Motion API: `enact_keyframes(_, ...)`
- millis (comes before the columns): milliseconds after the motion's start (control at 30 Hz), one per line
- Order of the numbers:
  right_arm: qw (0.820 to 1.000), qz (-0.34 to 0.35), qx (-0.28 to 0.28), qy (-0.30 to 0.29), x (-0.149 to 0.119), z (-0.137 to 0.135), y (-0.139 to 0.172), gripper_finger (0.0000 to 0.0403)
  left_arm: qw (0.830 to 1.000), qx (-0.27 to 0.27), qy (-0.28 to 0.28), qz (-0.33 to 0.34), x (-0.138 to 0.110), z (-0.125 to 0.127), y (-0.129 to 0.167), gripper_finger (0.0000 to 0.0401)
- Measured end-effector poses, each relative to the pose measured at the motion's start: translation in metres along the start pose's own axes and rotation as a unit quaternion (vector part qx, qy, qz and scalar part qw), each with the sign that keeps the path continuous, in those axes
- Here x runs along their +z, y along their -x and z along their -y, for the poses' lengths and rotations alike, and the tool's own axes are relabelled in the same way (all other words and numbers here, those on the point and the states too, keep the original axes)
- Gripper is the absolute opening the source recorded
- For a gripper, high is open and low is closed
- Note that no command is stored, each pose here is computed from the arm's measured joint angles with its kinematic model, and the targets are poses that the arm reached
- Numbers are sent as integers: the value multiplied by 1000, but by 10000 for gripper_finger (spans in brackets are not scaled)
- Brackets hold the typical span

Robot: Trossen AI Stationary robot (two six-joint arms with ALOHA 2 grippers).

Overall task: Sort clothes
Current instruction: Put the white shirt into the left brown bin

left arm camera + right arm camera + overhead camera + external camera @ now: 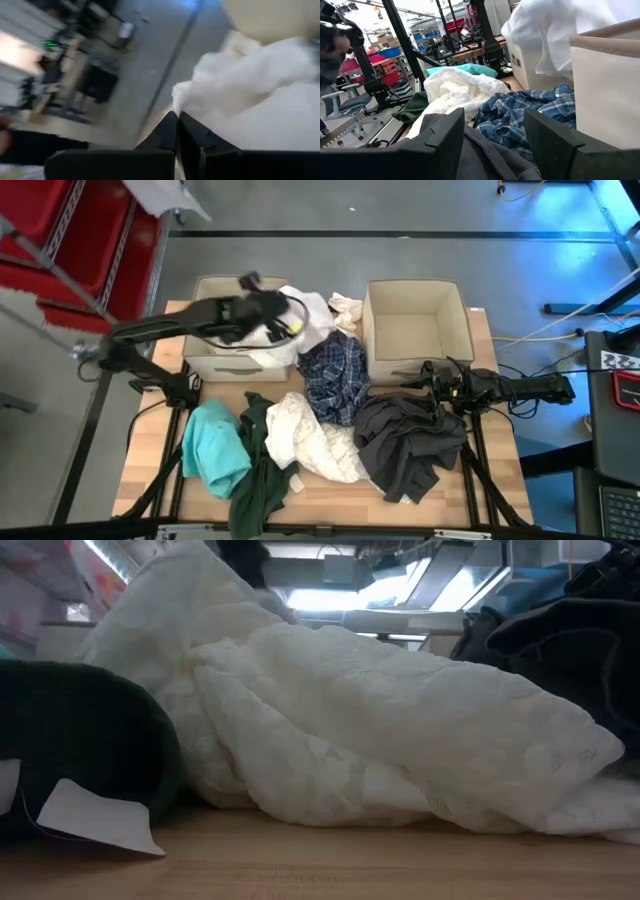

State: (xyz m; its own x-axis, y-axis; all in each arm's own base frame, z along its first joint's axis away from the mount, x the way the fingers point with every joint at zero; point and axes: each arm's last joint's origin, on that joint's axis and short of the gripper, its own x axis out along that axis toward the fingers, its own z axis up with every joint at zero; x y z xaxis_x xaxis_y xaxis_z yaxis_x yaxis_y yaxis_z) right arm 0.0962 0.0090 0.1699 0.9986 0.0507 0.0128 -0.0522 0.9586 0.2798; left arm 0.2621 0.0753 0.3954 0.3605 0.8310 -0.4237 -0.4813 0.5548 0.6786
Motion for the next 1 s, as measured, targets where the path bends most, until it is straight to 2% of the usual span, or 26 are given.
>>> enact_keyframes(267, 1000, 0, 0, 0, 0, 0, 0, 209, 987, 147, 58, 16, -35, -72, 63, 0)
enact_keyframes(500, 1000, 0, 0, -3, 0, 0, 0, 209, 974, 199, 104, -4, -77, -110, 96, 0)
enact_keyframes(600, 1000, 0, 0, -3, 0, 0, 0, 209, 974, 188, 127, -11, -91, -113, 102, 0)
enact_keyframes(733, 1000, 2, -3, -4, 0, 0, 0, 209, 979, 138, 139, -52, -107, -106, 99, 0)
enact_keyframes(1000, 1000, 3, -8, -4, 0, 0, 0, 209, 977, 47, 146, -145, -116, -74, 64, 0)
